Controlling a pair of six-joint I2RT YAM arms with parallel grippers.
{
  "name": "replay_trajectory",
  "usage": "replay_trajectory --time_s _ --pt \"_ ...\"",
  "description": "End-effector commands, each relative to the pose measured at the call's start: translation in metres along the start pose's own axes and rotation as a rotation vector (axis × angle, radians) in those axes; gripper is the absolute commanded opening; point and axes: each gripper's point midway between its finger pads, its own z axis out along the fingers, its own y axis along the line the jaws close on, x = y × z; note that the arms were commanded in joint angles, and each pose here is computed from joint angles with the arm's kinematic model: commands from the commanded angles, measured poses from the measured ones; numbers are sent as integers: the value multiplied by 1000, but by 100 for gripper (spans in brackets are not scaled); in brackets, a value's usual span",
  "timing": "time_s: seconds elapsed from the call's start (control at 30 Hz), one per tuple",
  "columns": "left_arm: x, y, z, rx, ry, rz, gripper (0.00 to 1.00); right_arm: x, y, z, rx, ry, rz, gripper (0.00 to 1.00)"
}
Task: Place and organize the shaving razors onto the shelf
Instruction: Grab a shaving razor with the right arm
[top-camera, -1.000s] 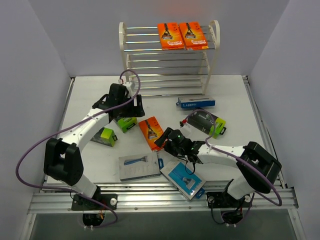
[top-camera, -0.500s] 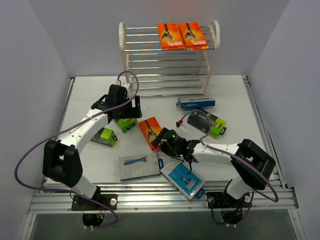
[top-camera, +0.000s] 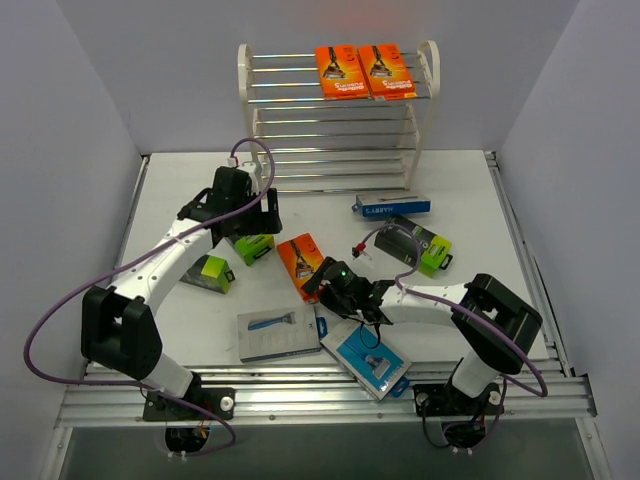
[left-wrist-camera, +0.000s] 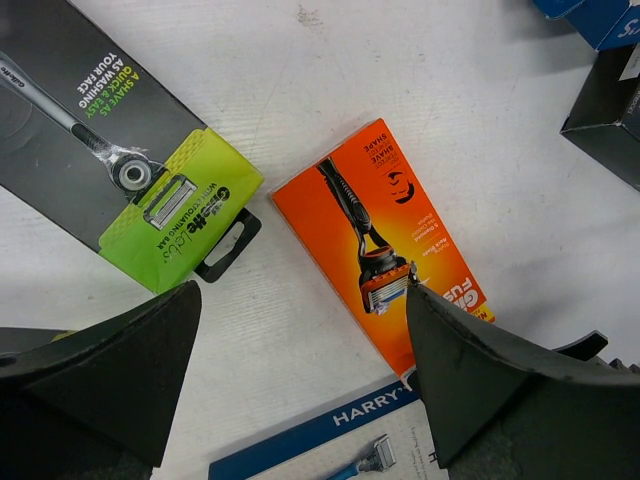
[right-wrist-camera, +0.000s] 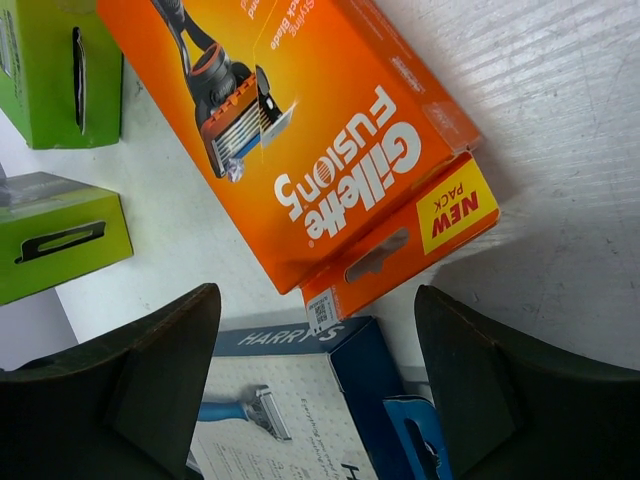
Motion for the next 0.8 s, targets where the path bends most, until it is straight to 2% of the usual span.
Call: replay_trajectory --time_s 0.0,0.23,0.33,0.37,0.4,0.77 --pt "-26 -10 -18 28 -80 -1 93 -20 9 5 -2 -71 52 74" --pt "-27 -9 -21 22 -90 0 93 -29 6 13 0 -88 90 73" --pt "-28 -7 -24 9 -101 1 99 -32 4 17 3 -91 100 72" --pt "-30 -2 -26 -16 -117 -2 94 -32 3 18 3 -85 102 71" --pt "-30 -1 -27 -24 -122 -6 94 -32 4 19 -1 -85 105 70" --pt "-35 4 -36 -39 -173 4 94 -33 -2 29 -16 -67 126 55"
